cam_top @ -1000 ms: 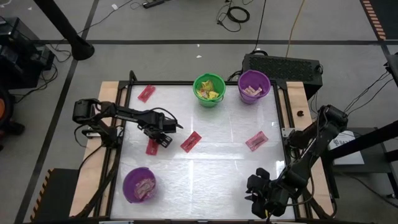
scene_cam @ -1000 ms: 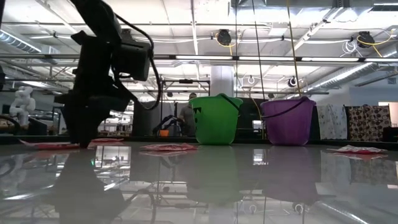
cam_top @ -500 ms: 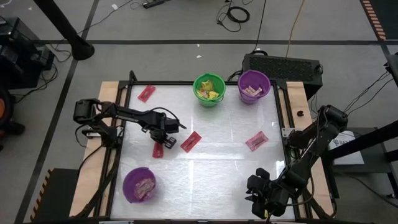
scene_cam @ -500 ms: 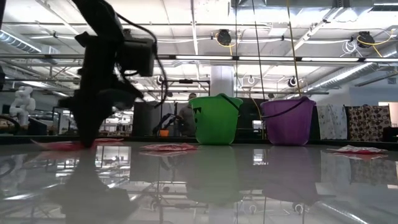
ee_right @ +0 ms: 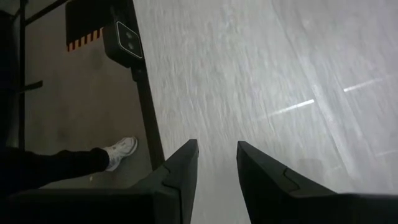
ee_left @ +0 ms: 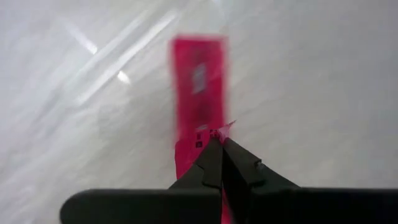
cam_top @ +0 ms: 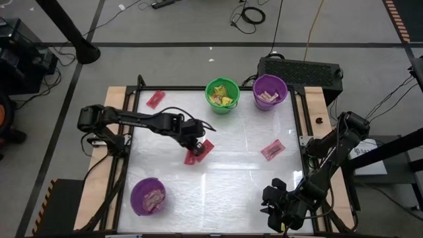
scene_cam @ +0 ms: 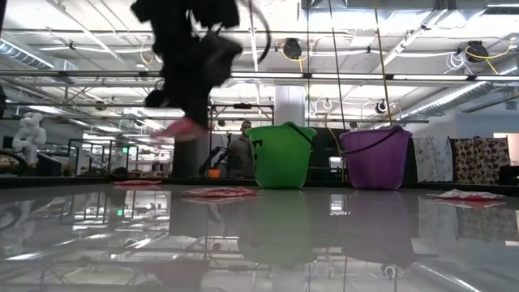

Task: Sort candy by brand, put in halloween buckets
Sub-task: Put the red candy into the bottom violet bucket

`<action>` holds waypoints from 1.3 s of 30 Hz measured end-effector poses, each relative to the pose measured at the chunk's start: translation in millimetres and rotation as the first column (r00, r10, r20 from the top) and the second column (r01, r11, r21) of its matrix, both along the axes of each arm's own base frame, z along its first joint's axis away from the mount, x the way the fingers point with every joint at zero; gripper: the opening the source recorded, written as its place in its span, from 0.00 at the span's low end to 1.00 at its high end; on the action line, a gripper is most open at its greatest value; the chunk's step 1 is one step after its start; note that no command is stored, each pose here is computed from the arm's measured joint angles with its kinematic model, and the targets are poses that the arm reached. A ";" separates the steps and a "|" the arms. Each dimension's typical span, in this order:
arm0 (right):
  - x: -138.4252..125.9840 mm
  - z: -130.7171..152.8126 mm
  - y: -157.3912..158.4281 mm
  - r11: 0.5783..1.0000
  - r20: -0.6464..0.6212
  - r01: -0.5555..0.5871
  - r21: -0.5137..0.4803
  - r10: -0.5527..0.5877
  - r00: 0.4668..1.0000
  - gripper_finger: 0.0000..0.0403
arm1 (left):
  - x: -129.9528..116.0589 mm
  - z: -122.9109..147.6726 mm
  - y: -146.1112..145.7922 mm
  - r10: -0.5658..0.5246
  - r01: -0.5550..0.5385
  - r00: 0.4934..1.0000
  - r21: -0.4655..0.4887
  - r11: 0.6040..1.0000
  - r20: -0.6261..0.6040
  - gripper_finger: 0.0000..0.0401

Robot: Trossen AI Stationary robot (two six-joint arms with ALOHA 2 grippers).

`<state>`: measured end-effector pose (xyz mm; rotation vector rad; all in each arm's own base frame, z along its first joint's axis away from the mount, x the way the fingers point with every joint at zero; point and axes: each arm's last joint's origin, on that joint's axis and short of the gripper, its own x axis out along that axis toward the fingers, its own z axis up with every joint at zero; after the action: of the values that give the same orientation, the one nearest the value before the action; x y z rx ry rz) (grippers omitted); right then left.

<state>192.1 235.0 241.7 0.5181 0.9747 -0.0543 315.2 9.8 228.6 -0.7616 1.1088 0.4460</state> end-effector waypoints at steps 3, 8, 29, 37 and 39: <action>0.0 0.0 0.0 1.000 0.000 0.000 0.000 0.000 1.000 0.26 | 10.7 23.6 -13.6 -0.032 0.028 0.996 0.043 0.999 0.085 0.00; 0.0 0.0 0.0 1.000 0.000 -0.005 -0.003 0.005 1.000 0.26 | 20.1 61.7 -49.2 -0.172 0.157 0.964 0.088 0.984 0.205 0.00; 10.5 1.3 -9.3 0.983 0.092 -0.059 -0.175 0.076 0.993 0.26 | -89.2 76.1 -200.7 -0.231 0.215 0.931 -0.087 0.973 -0.282 0.00; 21.8 2.5 -17.1 0.974 0.110 -0.081 -0.214 0.106 0.988 0.26 | -97.8 76.0 -209.3 -0.196 0.192 0.943 -0.042 0.981 -0.269 0.08; 23.1 3.0 -17.5 0.972 0.116 -0.087 -0.218 0.115 0.987 0.26 | -97.5 75.8 -207.7 -0.182 0.186 0.948 -0.010 0.983 -0.260 0.10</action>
<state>215.2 217.5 244.7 0.2714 0.8566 -0.0326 217.7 -197.9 304.5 -0.5901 1.4083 0.4024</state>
